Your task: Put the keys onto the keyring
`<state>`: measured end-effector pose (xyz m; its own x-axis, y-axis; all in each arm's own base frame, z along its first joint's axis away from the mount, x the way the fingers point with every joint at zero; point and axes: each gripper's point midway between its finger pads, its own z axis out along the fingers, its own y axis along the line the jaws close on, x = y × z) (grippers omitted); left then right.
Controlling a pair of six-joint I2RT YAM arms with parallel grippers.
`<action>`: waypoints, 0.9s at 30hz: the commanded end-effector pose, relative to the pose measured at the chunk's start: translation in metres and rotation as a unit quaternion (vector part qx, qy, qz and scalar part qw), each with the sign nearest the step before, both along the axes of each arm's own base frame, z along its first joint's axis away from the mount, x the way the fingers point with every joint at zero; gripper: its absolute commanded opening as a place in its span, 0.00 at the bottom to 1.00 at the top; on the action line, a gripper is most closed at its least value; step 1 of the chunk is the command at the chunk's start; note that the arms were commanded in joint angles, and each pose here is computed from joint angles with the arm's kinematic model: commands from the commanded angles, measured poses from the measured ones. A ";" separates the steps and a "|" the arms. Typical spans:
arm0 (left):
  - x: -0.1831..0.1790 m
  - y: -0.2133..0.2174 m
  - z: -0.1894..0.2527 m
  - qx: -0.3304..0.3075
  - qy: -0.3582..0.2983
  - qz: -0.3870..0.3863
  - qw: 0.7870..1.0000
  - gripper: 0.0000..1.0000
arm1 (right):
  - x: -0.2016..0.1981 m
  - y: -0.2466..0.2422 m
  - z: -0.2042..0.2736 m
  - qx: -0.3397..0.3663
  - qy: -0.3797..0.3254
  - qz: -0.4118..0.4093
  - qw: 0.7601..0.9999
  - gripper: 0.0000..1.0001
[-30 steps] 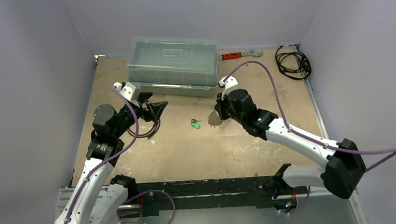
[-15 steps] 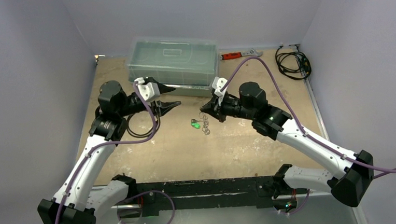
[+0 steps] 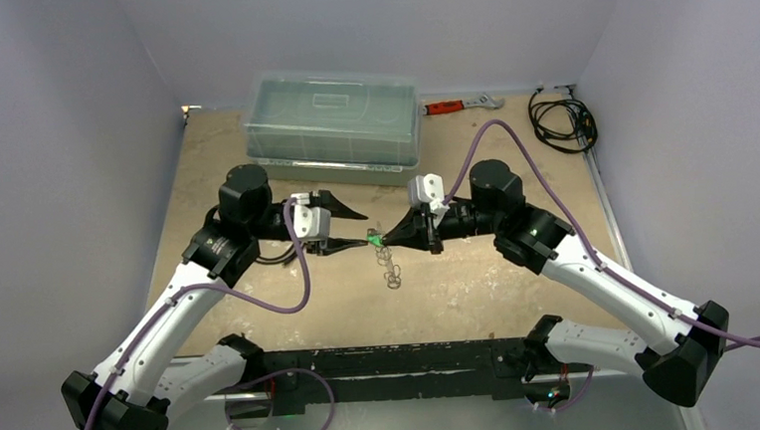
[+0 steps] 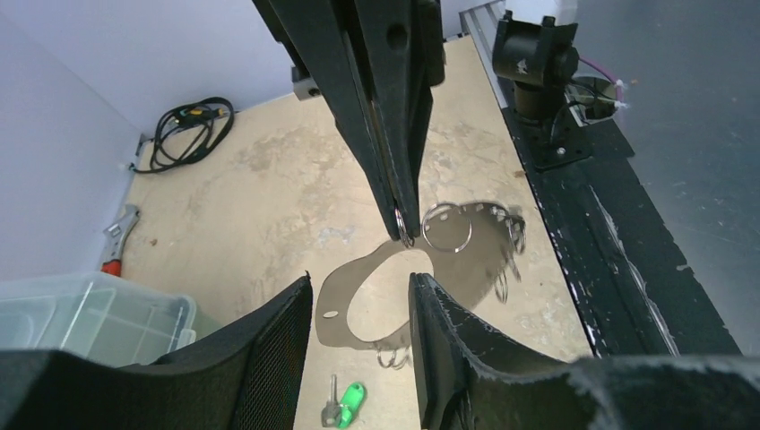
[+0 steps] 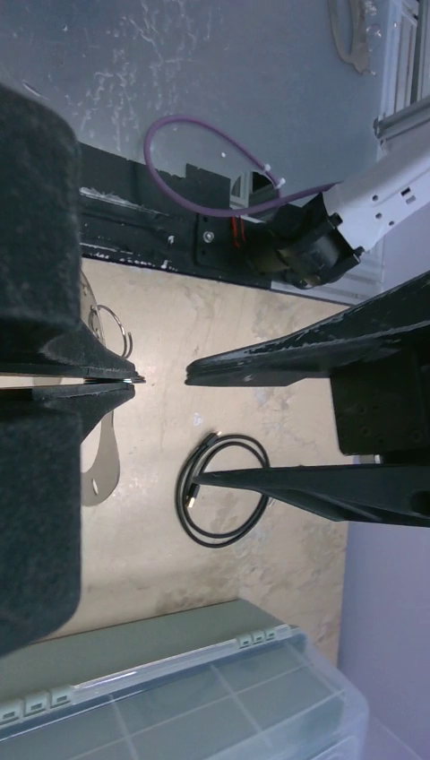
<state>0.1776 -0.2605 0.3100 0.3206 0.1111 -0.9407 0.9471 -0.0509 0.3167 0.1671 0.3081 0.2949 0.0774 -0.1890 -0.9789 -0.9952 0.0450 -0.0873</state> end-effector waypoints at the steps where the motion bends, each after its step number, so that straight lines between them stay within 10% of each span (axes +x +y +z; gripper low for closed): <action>1: -0.006 -0.005 -0.007 0.005 -0.010 -0.021 1.000 0.42 | -0.014 0.001 0.035 0.035 -0.046 0.041 0.997 0.00; 27: -0.004 -0.031 -0.035 0.021 0.041 -0.032 0.998 0.20 | -0.003 0.008 0.031 0.030 -0.041 0.033 0.998 0.00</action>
<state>0.1697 -0.2874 0.2758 0.2392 0.1374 -0.9612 0.9663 -0.1312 0.2217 0.1651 0.3121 0.2916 0.0905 -0.1944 -0.9767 -0.9957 0.0025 -0.0927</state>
